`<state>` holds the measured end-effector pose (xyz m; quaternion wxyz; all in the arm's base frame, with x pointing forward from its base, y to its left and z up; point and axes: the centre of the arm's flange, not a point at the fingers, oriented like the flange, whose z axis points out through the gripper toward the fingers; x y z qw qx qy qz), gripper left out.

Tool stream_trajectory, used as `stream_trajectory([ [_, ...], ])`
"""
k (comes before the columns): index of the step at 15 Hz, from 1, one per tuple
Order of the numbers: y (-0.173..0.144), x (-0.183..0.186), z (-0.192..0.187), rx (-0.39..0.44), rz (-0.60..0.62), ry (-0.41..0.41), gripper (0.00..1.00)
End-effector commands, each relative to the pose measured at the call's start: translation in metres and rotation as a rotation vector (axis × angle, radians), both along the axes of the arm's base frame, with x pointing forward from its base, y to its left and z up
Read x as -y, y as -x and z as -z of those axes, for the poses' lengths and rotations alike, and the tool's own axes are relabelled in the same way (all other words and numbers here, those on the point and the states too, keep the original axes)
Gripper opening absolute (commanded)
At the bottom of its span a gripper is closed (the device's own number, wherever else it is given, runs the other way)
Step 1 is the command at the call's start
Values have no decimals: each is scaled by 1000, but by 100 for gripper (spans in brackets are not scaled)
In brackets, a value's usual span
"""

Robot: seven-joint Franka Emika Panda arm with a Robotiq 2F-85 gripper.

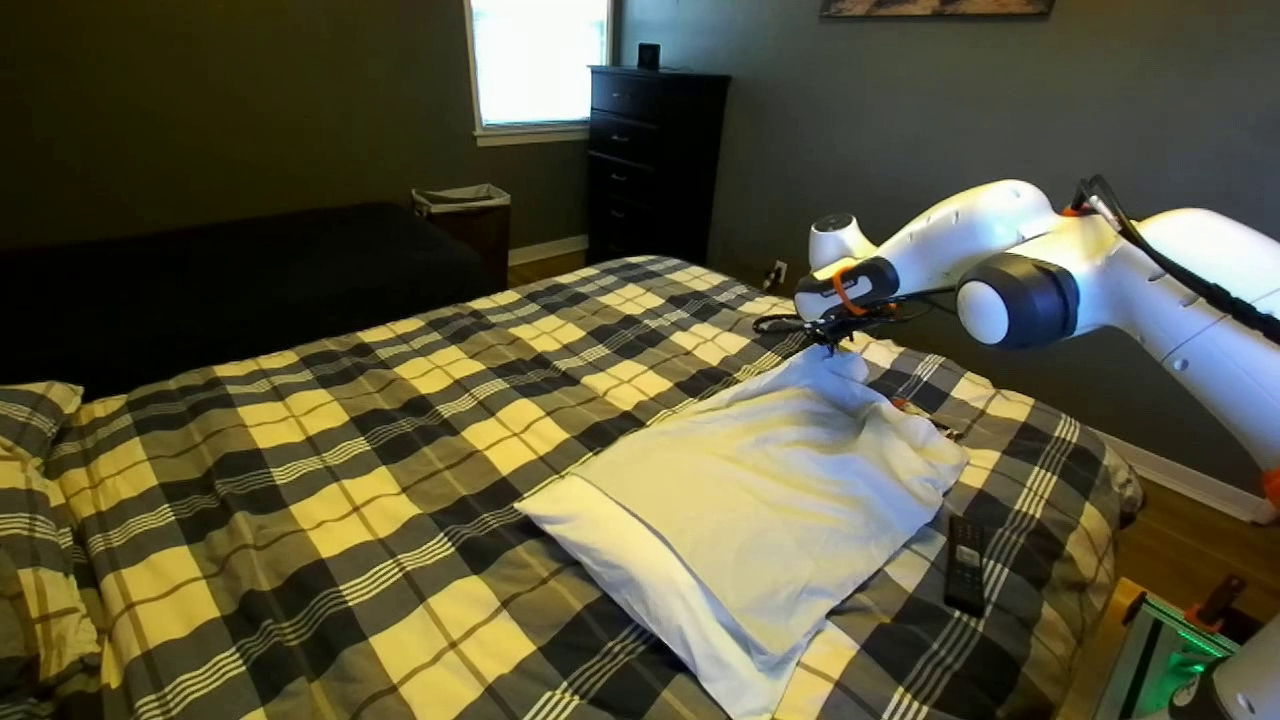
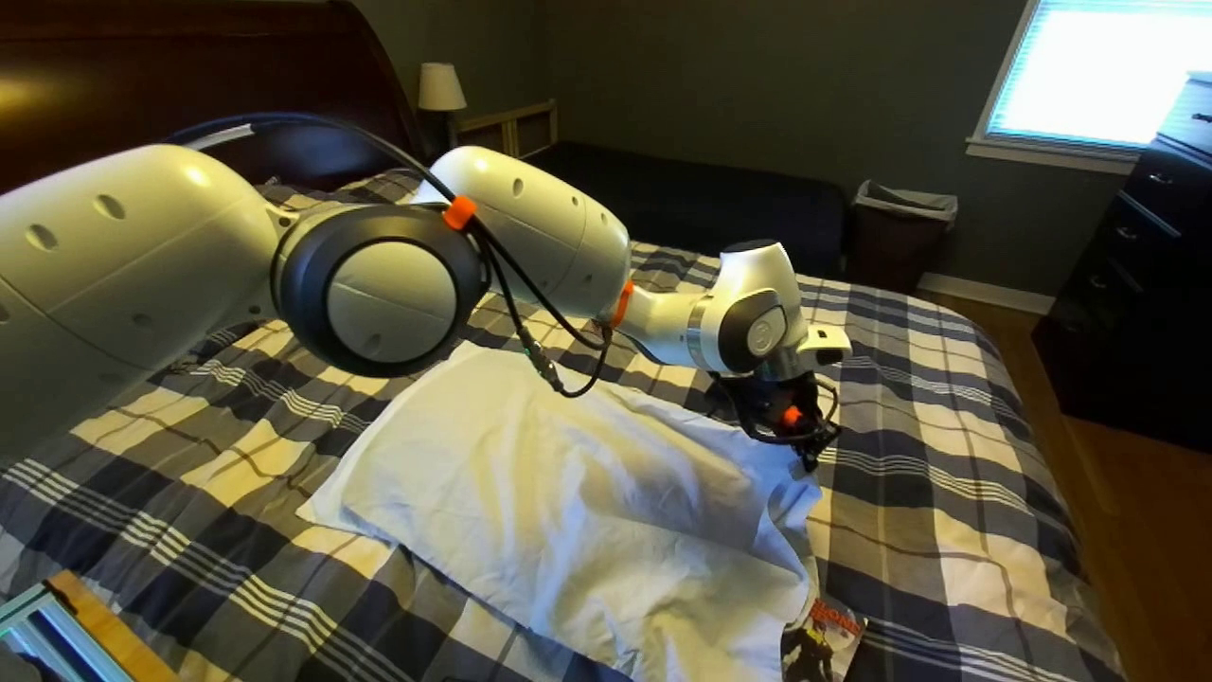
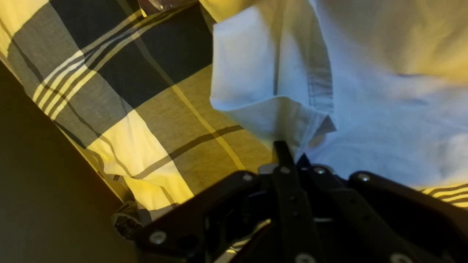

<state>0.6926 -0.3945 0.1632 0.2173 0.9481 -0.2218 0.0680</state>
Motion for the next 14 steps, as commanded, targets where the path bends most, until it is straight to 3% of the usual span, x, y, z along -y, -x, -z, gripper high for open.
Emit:
stream_trajectory([
  [1,-26,16,11,19,40,-1,1],
  [14,-35,36,5,78,108,16,1],
])
